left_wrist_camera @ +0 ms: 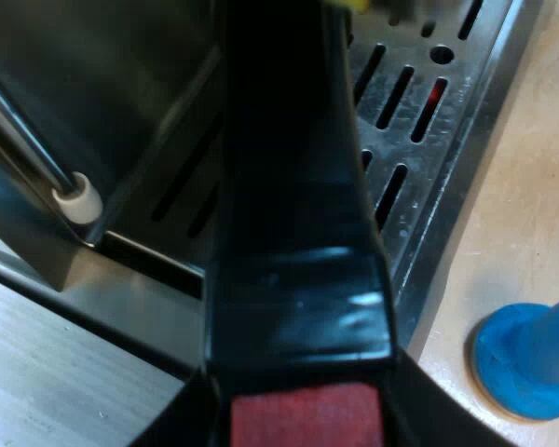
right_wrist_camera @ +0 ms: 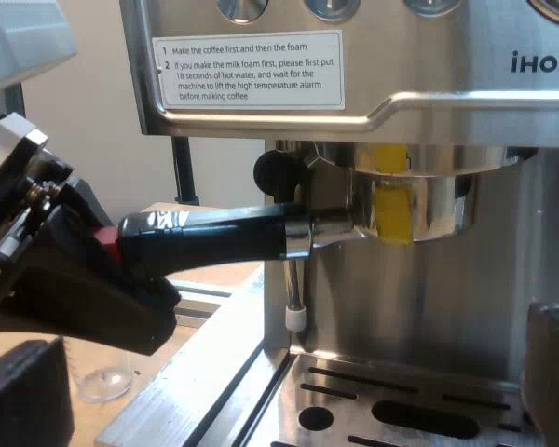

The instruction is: Put the handle in the coffee machine

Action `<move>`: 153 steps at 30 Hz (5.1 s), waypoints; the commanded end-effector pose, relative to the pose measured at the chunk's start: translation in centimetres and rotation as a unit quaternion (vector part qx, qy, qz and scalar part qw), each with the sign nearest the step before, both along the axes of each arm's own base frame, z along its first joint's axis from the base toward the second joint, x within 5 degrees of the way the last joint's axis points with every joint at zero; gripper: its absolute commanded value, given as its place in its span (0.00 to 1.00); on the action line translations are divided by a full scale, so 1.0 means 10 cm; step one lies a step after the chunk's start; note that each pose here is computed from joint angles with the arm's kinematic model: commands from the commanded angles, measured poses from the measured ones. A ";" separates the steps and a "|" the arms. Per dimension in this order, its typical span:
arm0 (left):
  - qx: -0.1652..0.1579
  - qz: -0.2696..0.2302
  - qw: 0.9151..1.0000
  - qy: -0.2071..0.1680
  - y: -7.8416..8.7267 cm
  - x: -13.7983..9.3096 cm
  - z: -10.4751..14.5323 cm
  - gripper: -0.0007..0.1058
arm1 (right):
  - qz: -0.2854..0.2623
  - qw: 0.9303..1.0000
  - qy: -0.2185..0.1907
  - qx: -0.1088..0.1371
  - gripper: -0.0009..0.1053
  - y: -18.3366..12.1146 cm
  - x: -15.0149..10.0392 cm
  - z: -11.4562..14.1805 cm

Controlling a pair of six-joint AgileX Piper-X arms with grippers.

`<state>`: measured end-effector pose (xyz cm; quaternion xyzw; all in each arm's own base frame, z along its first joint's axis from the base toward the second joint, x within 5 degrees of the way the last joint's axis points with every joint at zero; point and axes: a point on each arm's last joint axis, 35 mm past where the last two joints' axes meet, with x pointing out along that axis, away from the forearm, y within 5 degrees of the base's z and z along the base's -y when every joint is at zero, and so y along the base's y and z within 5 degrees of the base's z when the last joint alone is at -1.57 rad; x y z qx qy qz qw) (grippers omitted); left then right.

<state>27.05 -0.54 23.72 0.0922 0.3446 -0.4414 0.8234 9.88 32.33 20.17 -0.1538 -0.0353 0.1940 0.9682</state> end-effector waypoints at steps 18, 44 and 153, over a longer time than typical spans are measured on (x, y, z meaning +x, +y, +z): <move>-0.029 -0.019 0.999 -0.026 -0.03 0.04 0.15 0.02 | 0.000 1.000 -0.003 0.005 1.00 0.00 0.00 0.02; 0.003 -0.022 0.999 -0.030 -0.02 -0.04 0.25 0.02 | 0.000 1.000 -0.003 0.005 1.00 0.00 0.00 0.02; -0.019 -0.027 0.996 -0.079 -0.08 0.10 0.53 0.02 | -0.005 1.000 0.002 0.018 1.00 0.00 0.00 0.02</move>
